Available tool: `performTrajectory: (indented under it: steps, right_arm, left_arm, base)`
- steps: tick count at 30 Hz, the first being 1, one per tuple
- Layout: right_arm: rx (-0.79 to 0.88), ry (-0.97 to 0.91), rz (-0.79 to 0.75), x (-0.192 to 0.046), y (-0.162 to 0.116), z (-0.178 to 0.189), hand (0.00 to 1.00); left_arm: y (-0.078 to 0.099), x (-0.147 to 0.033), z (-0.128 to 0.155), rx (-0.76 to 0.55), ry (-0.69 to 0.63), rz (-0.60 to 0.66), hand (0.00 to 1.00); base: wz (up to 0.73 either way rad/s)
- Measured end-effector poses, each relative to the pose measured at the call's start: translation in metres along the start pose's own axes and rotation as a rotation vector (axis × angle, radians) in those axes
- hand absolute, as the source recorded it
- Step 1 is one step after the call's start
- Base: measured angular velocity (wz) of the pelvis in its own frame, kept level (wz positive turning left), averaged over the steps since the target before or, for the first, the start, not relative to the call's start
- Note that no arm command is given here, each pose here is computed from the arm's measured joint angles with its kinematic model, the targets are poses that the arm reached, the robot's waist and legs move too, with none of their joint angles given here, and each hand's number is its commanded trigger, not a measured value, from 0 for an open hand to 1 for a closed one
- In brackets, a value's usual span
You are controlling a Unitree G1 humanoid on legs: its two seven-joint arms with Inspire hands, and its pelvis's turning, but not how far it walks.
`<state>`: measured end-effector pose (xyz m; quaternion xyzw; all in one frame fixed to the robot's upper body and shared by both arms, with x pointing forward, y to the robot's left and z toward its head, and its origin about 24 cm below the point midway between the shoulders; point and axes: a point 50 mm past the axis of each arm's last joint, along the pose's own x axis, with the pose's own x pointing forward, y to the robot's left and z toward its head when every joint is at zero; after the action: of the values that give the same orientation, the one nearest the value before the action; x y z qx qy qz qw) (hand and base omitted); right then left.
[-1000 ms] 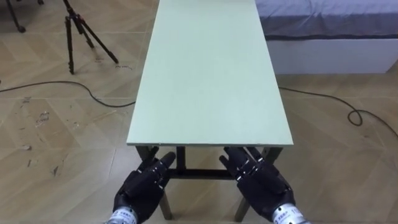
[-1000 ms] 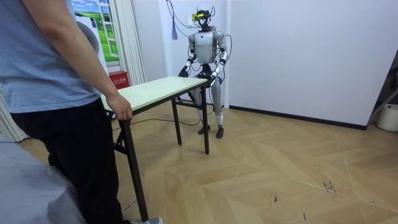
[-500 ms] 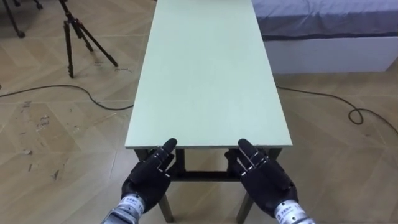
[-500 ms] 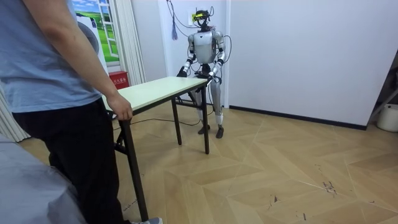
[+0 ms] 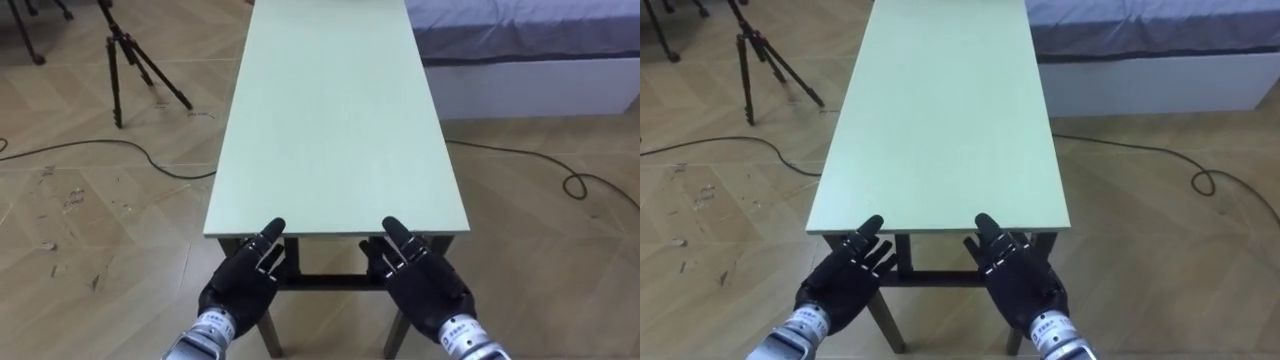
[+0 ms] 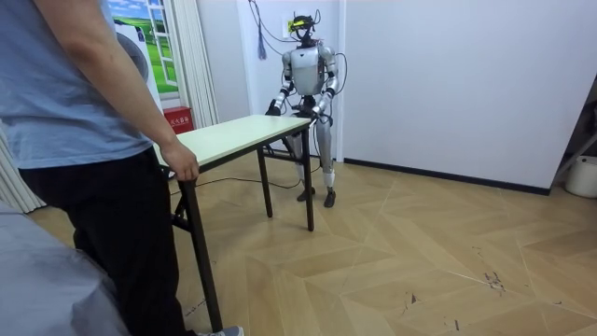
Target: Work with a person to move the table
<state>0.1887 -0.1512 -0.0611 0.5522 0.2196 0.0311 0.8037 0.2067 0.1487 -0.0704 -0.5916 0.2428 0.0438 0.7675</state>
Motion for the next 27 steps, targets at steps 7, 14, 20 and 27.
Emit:
performTrajectory:
  steps: [7, 14, 20, 27]
  right_arm:
    - [0.14, -0.025, -0.005, 0.004, 0.005, 0.0, 0.0]
    - [0.215, -0.035, -0.013, 0.007, 0.008, 0.0, 0.0]
    - [0.214, -0.033, -0.016, 0.009, 0.009, 0.0, 0.0]
    - [0.272, -0.048, -0.011, 0.011, 0.012, 0.0, 0.0]
  left_arm:
    - [-0.013, 0.008, 0.002, -0.108, -0.02, -0.048, 0.0]
    - [-0.014, 0.008, 0.002, -0.202, -0.042, -0.053, 0.0]
    - [-0.015, 0.009, 0.004, -0.204, -0.047, -0.05, 0.0]
    - [-0.018, 0.01, 0.002, -0.244, -0.063, -0.046, 0.0]
  base:
    - [0.0]
    - [0.0]
    - [-0.01]
    - [-0.02]
